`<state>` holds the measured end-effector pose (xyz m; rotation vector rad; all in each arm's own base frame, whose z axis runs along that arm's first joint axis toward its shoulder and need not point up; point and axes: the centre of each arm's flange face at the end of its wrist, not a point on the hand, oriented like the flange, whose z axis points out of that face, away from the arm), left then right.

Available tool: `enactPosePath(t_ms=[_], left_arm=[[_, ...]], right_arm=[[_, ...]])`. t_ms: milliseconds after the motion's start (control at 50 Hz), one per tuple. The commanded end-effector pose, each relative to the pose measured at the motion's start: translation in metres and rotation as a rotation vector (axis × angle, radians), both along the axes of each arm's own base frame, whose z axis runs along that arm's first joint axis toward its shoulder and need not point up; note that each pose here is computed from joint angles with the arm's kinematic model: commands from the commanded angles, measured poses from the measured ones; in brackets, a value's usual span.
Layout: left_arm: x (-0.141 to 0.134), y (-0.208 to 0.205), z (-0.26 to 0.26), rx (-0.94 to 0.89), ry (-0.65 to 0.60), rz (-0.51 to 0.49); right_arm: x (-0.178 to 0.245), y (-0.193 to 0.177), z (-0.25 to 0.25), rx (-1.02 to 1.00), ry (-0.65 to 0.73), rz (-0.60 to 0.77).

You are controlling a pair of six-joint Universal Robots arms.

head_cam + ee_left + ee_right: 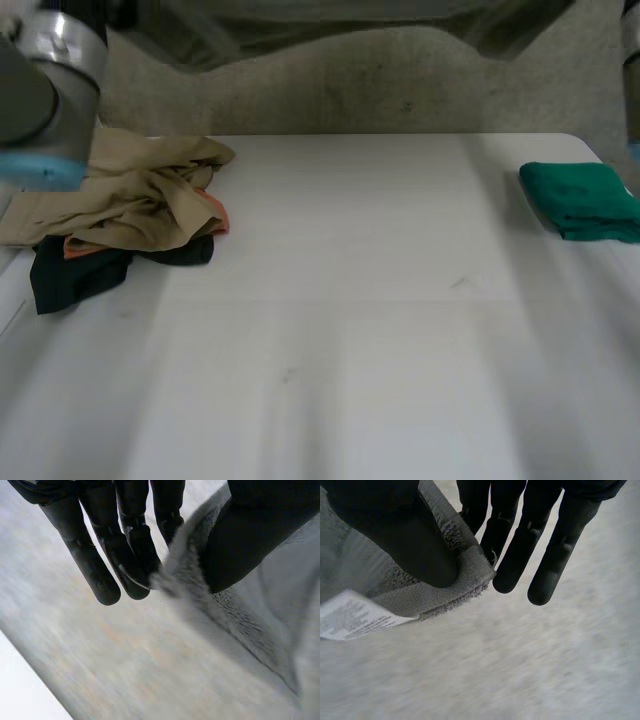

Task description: Fold the laundry.

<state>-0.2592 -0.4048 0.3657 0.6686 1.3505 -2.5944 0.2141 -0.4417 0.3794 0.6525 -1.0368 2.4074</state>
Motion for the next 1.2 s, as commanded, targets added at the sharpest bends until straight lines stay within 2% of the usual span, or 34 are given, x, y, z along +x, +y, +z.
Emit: enactPosePath(t_ms=[20, 140, 300, 460, 560, 640, 720, 780, 840, 1000, 1080, 1200], left_arm=[[0.002, -0.003, -0.083, 0.229, -0.062, 0.005], [-0.002, 0.009, -0.141, 0.394, -0.113, -0.015], [-0.001, 0.063, -0.190, 0.657, -0.202, -0.047], [0.020, 0.143, -0.201, 0.901, -0.368, -0.058], [0.043, 0.201, -0.189, 0.991, -0.518, -0.051], [0.060, 0.235, -0.180, 1.059, -0.617, -0.046], [0.070, 0.252, -0.172, 1.114, -0.670, -0.055], [0.069, 0.251, -0.168, 1.115, -0.676, -0.073], [0.063, 0.228, -0.166, 1.057, -0.644, -0.089], [0.026, 0.135, -0.170, 0.829, -0.519, -0.077], [0.005, 0.094, -0.172, 0.723, -0.479, -0.062], [-0.016, 0.052, -0.183, 0.660, -0.460, -0.025]], right_arm=[[0.005, -0.002, -0.076, 0.280, 0.053, 0.035], [0.006, 0.005, -0.136, 0.505, 0.098, 0.041], [-0.001, 0.044, -0.193, 0.830, 0.197, 0.043], [-0.033, 0.106, -0.182, 1.097, 0.368, 0.010], [-0.063, 0.161, -0.162, 1.286, 0.511, -0.024], [-0.081, 0.182, -0.147, 1.280, 0.613, -0.039], [-0.094, 0.180, -0.146, 1.243, 0.663, -0.044], [-0.096, 0.175, -0.153, 1.267, 0.644, -0.032], [-0.094, 0.160, -0.163, 1.276, 0.598, -0.017], [-0.062, 0.090, -0.189, 1.095, 0.421, -0.038], [-0.050, 0.060, -0.203, 0.998, 0.368, -0.066], [-0.034, 0.027, -0.219, 0.867, 0.339, -0.085]])
